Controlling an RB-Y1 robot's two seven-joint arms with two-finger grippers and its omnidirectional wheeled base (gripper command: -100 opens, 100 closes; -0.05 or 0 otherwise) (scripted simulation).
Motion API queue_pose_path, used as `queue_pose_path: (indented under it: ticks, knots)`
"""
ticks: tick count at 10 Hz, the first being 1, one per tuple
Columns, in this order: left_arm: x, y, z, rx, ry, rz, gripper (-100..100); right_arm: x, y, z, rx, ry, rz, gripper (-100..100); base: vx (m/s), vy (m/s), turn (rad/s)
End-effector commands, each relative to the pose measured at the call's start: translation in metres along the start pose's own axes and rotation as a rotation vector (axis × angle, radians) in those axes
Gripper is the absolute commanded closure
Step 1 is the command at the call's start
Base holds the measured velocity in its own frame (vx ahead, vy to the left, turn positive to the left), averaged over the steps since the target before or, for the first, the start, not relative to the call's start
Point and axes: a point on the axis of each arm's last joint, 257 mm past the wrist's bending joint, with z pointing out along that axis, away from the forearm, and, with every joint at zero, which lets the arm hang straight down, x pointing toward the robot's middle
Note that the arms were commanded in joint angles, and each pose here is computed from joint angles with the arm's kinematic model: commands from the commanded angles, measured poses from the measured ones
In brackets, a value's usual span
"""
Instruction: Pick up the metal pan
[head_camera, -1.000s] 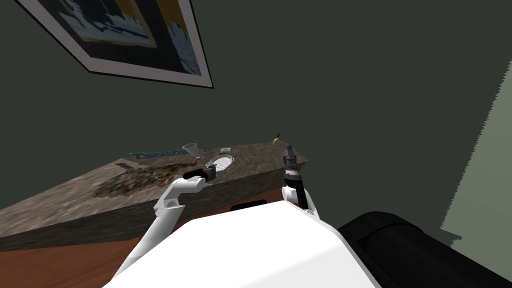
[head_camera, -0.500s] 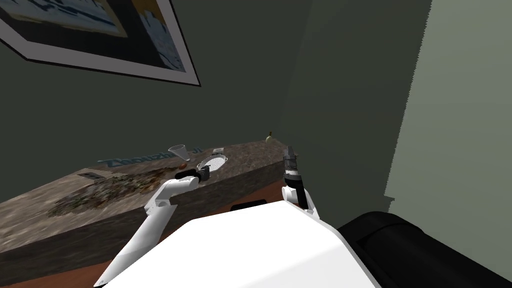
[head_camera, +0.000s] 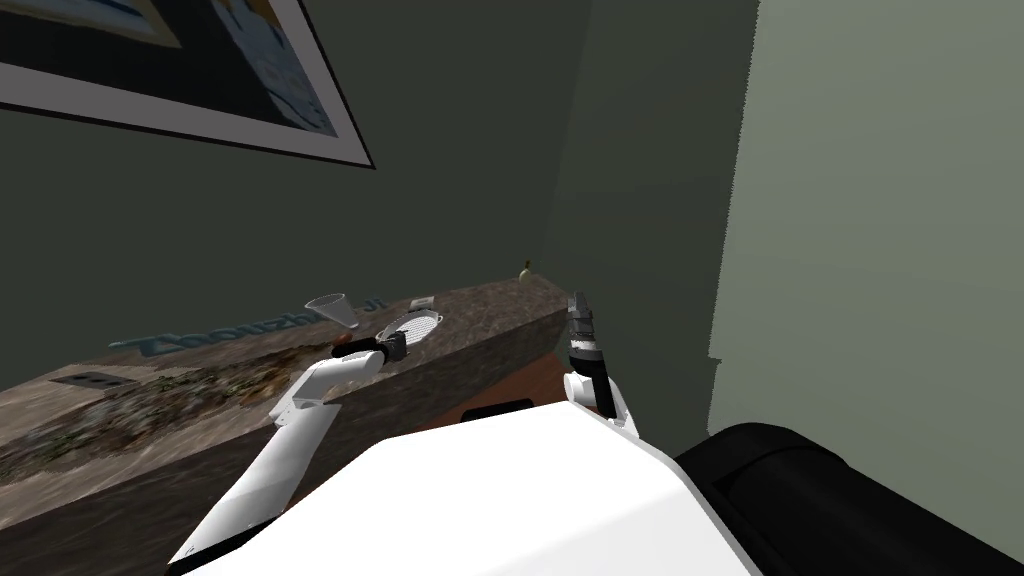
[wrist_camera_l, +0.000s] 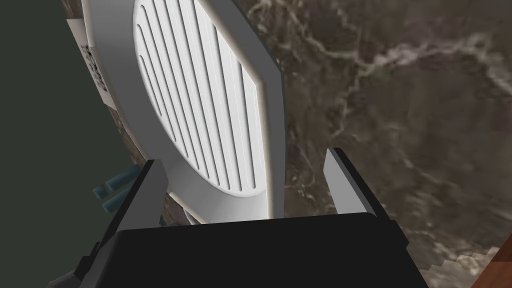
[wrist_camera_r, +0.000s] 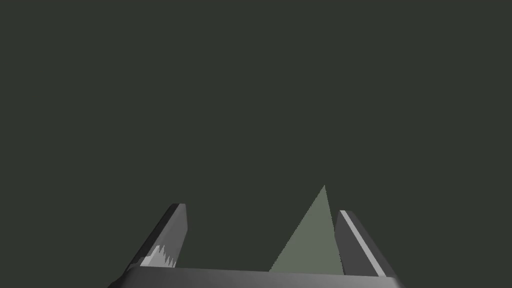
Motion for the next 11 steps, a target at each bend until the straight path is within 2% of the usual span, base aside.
queue_pose_path:
  ticks: [1,3,4,5,6,7,11]
  knots:
    - [-0.016,0.004,0.002,-0.01,-0.019,-0.02,-100,0.0,0.0,0.0,0.0,0.0,0.0,0,-0.087,-0.062,-0.112]
    - [-0.055,-0.016,0.002,0.027,-0.054,-0.063,-100,0.0,0.0,0.0,0.0,0.0,0.0,0,-0.067,-0.055,-0.245]
    - [-0.061,-0.005,0.006,0.002,-0.064,-0.074,-100,0.0,0.0,0.0,0.0,0.0,0.0,0,-0.059,-0.041,-0.141]
    - [-0.081,-0.014,0.006,0.02,-0.083,-0.1,-100,0.0,0.0,0.0,0.0,0.0,0.0,0,-0.067,-0.057,-0.169]
    - [-0.072,-0.01,0.007,0.012,-0.072,-0.087,-100,0.0,0.0,0.0,0.0,0.0,0.0,0,-0.033,-0.026,-0.036]
    - [-0.074,-0.011,0.007,0.015,-0.074,-0.088,100,0.0,0.0,0.0,0.0,0.0,0.0,0,-0.005,-0.004,0.008]
    - [-0.074,-0.01,0.007,0.012,-0.074,-0.09,100,0.0,0.0,0.0,0.0,0.0,-0.001,0,-0.002,-0.001,0.002]
